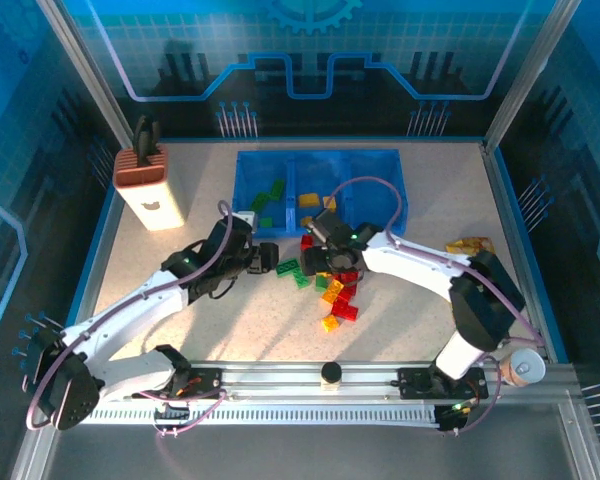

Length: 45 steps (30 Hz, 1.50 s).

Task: Sort the legos into containers by color
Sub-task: Pick up the lego from the center of the table.

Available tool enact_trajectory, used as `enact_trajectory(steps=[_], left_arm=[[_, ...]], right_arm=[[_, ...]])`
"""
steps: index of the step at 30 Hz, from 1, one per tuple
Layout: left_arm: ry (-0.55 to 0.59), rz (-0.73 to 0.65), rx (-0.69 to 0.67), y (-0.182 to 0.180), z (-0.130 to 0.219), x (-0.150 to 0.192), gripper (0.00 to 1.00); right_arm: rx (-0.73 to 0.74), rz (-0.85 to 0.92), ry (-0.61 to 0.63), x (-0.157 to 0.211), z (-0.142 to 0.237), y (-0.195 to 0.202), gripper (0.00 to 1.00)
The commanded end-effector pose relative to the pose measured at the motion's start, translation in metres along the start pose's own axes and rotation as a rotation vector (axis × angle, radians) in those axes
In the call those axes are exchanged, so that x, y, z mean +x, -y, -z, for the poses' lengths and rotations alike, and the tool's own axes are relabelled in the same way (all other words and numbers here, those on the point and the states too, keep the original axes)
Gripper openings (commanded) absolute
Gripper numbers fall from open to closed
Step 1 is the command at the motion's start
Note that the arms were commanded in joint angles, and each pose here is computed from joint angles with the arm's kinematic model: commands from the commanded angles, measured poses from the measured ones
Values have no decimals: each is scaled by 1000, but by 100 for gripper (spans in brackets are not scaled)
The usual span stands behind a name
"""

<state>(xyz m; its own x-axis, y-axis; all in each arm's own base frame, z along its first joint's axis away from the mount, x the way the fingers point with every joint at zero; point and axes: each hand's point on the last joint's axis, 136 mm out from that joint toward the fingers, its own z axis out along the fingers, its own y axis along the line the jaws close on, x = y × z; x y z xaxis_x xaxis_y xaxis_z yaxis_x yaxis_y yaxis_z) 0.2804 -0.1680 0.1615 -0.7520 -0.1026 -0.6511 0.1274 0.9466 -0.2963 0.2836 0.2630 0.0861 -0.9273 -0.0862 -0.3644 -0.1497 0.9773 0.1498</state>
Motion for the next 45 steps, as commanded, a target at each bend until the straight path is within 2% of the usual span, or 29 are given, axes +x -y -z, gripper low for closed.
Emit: enact_trajectory(steps=[1, 4, 11, 28, 41, 45], left_arm=[[21, 28, -15, -6, 5, 2, 72], [26, 23, -26, -9, 6, 3, 72], [22, 28, -27, -11, 3, 8, 72], [26, 20, -45, -14, 3, 6, 70], [24, 19, -60, -19, 3, 12, 68], [31, 17, -64, -21, 5, 11, 68]], right_arm=[[104, -32, -51, 4, -5, 7, 81], [164, -38, -84, 5, -13, 11, 81], [201, -47, -113, 7, -31, 11, 81], [190, -28, -142, 7, -49, -2, 77], [229, -16, -142, 9, -55, -2, 51], [230, -1, -120, 5, -43, -5, 47]])
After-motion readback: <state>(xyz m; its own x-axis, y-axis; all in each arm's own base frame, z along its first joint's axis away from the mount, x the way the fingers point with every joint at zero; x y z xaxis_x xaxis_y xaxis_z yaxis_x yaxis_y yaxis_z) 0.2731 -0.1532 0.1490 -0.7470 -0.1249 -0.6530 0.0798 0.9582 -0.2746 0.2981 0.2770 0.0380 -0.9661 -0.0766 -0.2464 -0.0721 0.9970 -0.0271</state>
